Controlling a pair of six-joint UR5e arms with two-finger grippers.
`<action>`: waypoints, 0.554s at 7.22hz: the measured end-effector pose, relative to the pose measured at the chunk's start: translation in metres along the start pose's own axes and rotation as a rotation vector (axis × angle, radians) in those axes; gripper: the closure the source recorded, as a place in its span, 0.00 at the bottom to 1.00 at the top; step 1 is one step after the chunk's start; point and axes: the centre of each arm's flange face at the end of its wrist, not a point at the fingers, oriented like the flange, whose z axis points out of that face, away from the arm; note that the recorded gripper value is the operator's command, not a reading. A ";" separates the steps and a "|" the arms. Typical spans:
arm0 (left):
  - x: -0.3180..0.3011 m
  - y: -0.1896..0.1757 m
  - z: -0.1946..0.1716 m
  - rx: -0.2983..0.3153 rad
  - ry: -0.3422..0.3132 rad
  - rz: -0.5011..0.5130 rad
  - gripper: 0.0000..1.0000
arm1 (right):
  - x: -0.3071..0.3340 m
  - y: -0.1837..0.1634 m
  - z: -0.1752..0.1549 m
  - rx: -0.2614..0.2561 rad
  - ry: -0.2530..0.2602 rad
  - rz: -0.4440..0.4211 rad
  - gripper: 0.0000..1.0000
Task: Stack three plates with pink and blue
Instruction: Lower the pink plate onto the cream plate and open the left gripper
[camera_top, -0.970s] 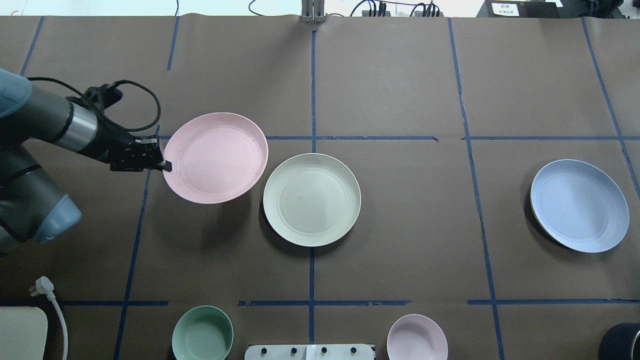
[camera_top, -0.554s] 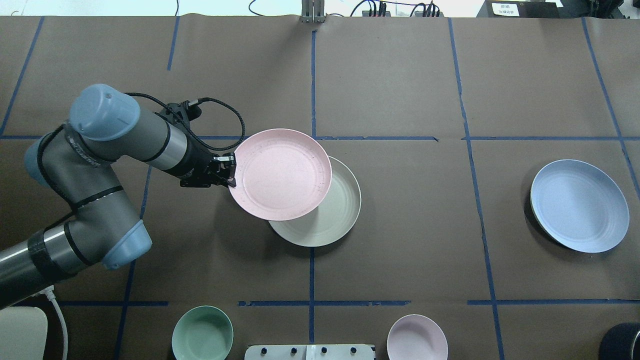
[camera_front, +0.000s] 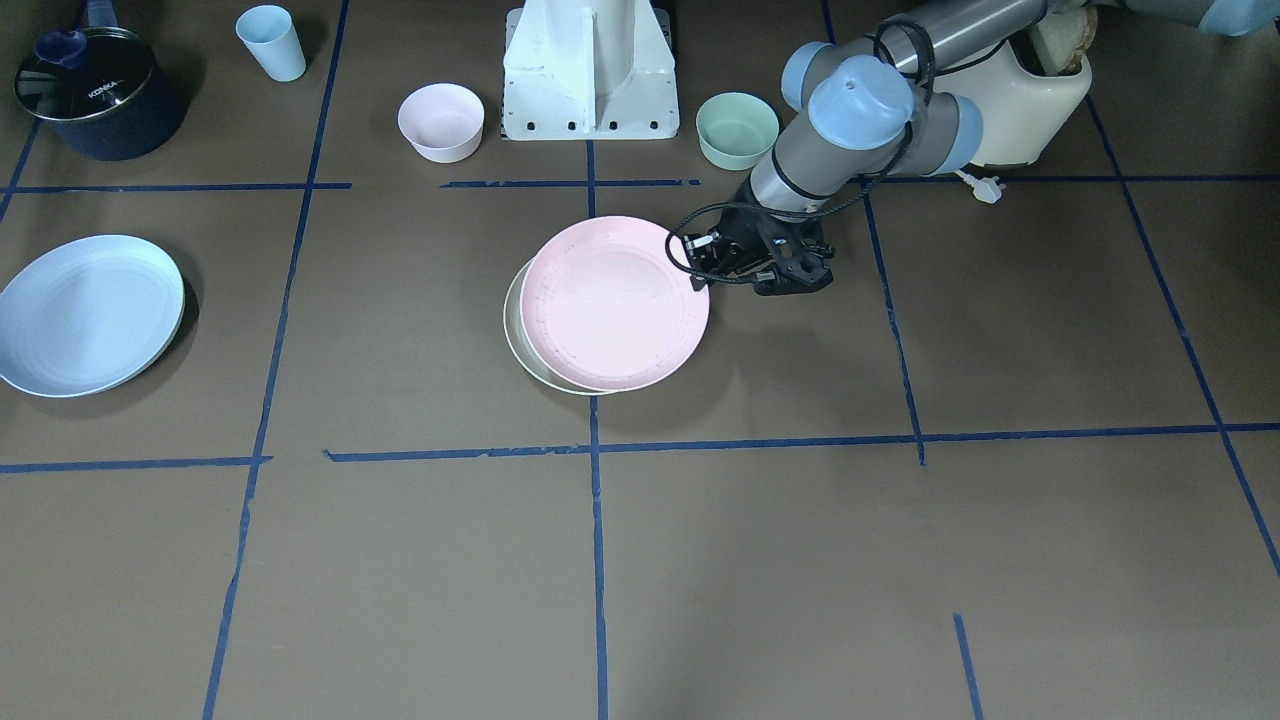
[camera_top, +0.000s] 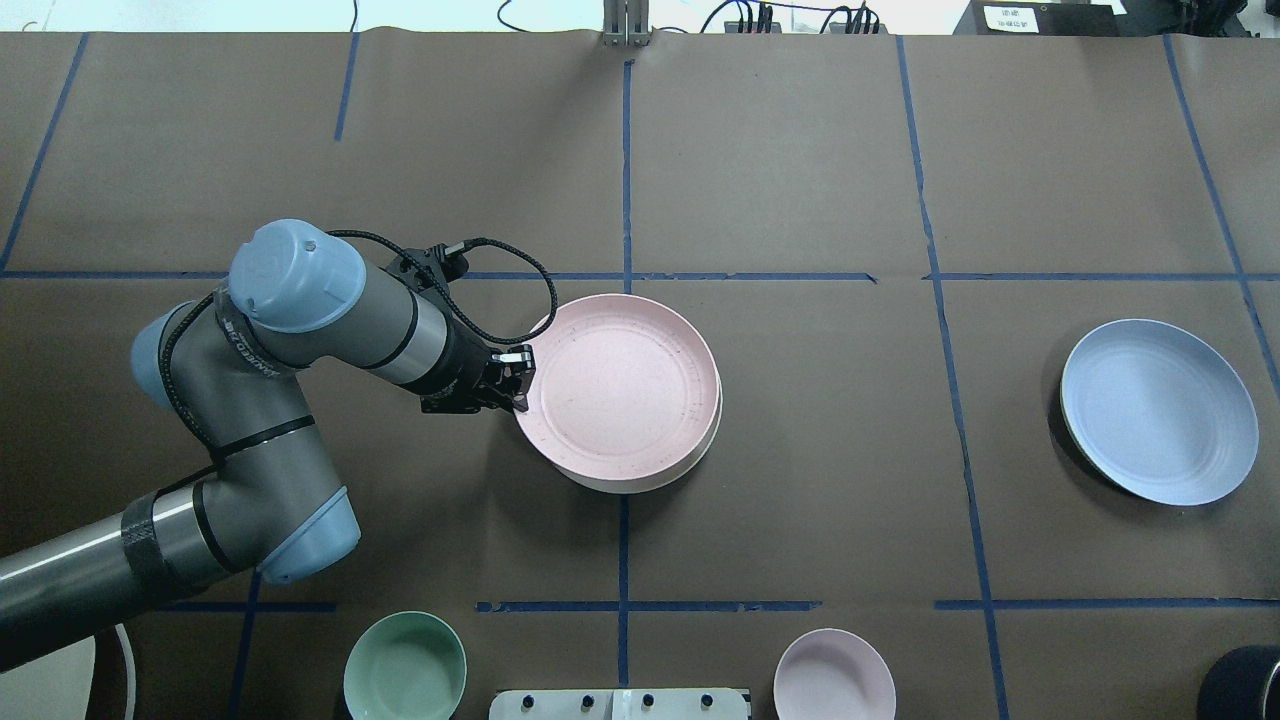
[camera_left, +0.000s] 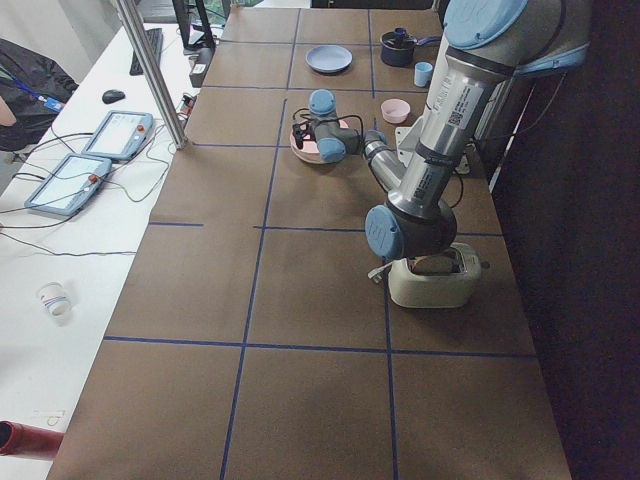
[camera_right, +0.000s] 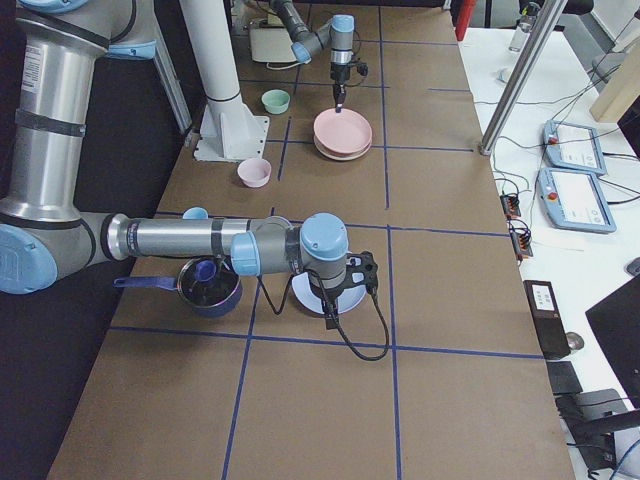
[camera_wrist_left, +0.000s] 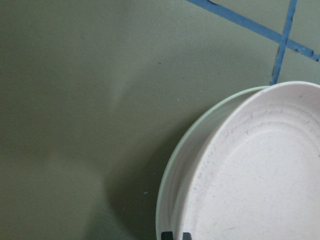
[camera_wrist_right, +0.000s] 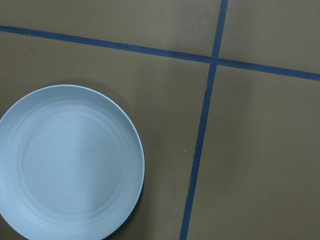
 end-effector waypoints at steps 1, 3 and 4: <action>0.000 0.000 0.001 0.011 -0.001 0.005 0.00 | 0.000 0.000 0.000 0.000 0.000 0.000 0.00; -0.014 -0.008 -0.006 0.026 -0.041 0.055 0.00 | 0.000 0.000 0.000 0.001 0.000 -0.001 0.00; -0.027 -0.019 -0.022 0.027 -0.098 0.142 0.00 | -0.001 -0.001 0.000 0.002 -0.001 -0.002 0.00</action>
